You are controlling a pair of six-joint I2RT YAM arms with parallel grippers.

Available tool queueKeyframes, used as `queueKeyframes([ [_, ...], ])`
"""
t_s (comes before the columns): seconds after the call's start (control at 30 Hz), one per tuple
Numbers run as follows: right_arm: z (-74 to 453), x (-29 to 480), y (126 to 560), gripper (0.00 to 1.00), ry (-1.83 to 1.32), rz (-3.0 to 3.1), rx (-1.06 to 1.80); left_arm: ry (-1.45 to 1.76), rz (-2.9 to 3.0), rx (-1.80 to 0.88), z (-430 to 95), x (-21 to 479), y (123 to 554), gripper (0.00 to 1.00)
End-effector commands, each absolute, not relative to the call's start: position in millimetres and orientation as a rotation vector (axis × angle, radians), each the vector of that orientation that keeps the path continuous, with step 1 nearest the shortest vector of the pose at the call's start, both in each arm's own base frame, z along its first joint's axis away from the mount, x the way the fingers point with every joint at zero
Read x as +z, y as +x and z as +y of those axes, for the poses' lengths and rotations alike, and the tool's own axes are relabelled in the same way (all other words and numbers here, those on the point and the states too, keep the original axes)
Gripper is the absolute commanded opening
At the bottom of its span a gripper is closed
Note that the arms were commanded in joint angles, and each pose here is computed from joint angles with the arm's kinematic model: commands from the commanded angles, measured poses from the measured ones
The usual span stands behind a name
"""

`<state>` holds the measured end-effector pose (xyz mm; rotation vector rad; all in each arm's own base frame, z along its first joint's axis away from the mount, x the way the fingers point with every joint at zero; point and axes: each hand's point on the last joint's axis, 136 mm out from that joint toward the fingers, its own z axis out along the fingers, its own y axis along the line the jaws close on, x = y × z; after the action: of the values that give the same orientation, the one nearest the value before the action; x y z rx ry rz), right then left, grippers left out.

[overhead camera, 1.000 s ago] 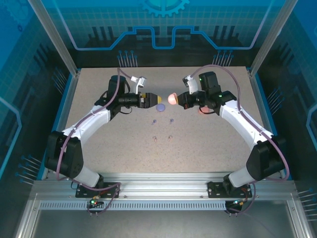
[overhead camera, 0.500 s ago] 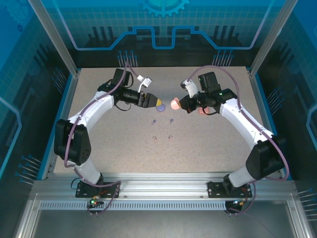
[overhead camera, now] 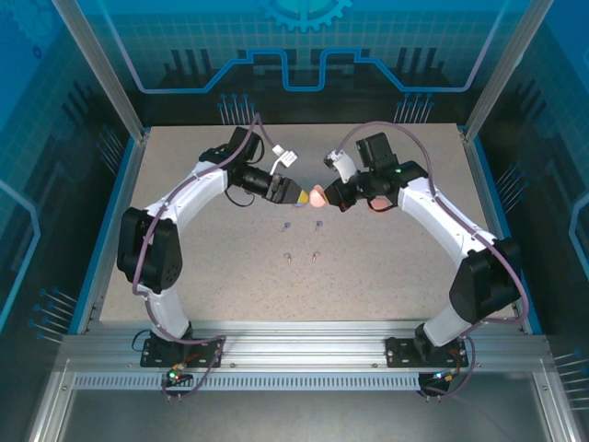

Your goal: Insert wireless bluetooth earbuds into charging case

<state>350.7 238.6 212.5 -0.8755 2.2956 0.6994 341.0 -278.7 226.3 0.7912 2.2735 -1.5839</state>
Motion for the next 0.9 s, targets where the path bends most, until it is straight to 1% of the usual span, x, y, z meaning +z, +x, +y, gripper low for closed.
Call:
queueKeyframes([
  [0.0,252,224,348,0.0,-0.933,2.259,0.735,0.857,2.244,-1.639,-287,233,334,0.62],
  [0.3,265,222,347,0.0,-0.99,2.267,0.728,0.887,2.246,-1.646,-291,234,333,0.54],
  [0.5,267,223,348,0.0,-0.996,2.265,0.723,0.892,2.248,-1.651,-292,233,334,0.44],
  [0.87,267,219,348,0.0,-1.001,2.274,0.723,0.89,2.248,-1.653,-293,231,338,0.4],
])
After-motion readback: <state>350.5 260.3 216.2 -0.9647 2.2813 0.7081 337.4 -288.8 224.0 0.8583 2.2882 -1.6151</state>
